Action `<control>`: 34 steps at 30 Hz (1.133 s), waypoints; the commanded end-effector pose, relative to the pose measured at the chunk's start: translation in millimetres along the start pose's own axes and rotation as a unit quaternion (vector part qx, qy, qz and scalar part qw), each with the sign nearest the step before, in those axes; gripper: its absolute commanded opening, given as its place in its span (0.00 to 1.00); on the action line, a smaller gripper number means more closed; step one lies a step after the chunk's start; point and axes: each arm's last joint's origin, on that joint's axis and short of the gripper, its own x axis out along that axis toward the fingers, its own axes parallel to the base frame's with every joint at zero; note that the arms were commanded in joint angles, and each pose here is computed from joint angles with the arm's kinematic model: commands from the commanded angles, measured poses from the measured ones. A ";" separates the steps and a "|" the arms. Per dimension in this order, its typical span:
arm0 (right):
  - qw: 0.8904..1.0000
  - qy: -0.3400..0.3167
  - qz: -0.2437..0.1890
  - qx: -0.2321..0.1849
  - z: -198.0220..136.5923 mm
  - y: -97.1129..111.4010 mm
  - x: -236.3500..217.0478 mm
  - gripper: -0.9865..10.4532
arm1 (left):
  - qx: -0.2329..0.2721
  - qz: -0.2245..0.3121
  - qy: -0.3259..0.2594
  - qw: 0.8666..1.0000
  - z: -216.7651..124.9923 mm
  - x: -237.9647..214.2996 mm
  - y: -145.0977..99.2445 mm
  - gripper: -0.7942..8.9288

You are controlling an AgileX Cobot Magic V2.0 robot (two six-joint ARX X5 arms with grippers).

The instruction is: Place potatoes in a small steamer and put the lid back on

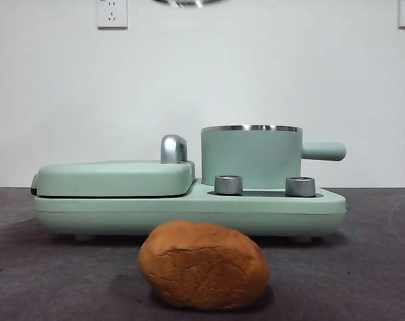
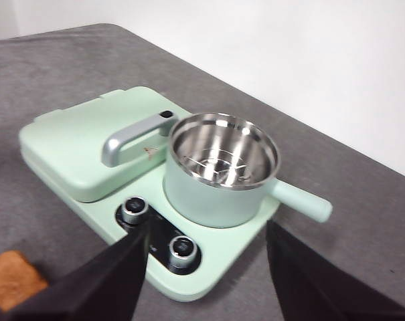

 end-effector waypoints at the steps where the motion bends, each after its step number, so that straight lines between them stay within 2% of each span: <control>1: 1.000 -0.009 0.012 0.002 5.2 1.4 0.2 0.33 | -0.003 0.006 -0.003 1.000 16.5 -24.2 -0.9 0.10; 4: 0.999 -0.002 0.034 -0.001 5.4 3.5 5.6 0.33 | -0.004 0.010 0.018 1.000 16.4 -43.9 -4.1 0.10; 9: 0.996 0.022 0.082 -0.011 5.0 8.0 21.9 0.33 | 0.009 0.033 0.014 0.999 12.7 -72.7 -14.5 0.10; 14: 0.988 0.058 0.141 -0.025 3.9 16.3 47.2 0.38 | -0.004 0.058 0.021 0.998 -4.6 -100.3 -27.3 0.10; 19: 0.972 0.100 0.201 -0.062 0.1 32.2 75.4 0.38 | -0.025 0.081 0.028 0.996 -28.0 -127.5 -38.9 0.10; 23: 0.955 0.134 0.243 -0.106 -4.7 51.9 96.0 0.41 | -0.052 0.102 0.035 0.993 -46.8 -146.6 -46.1 0.10; 29: 0.933 0.189 0.265 -0.152 -15.1 82.8 125.1 0.41 | -0.064 0.132 0.065 0.987 -65.6 -169.3 -54.5 0.10; 34: 0.921 0.208 0.282 -0.173 -23.9 105.1 149.1 0.41 | -0.065 0.152 0.074 0.983 -72.3 -183.9 -60.1 0.10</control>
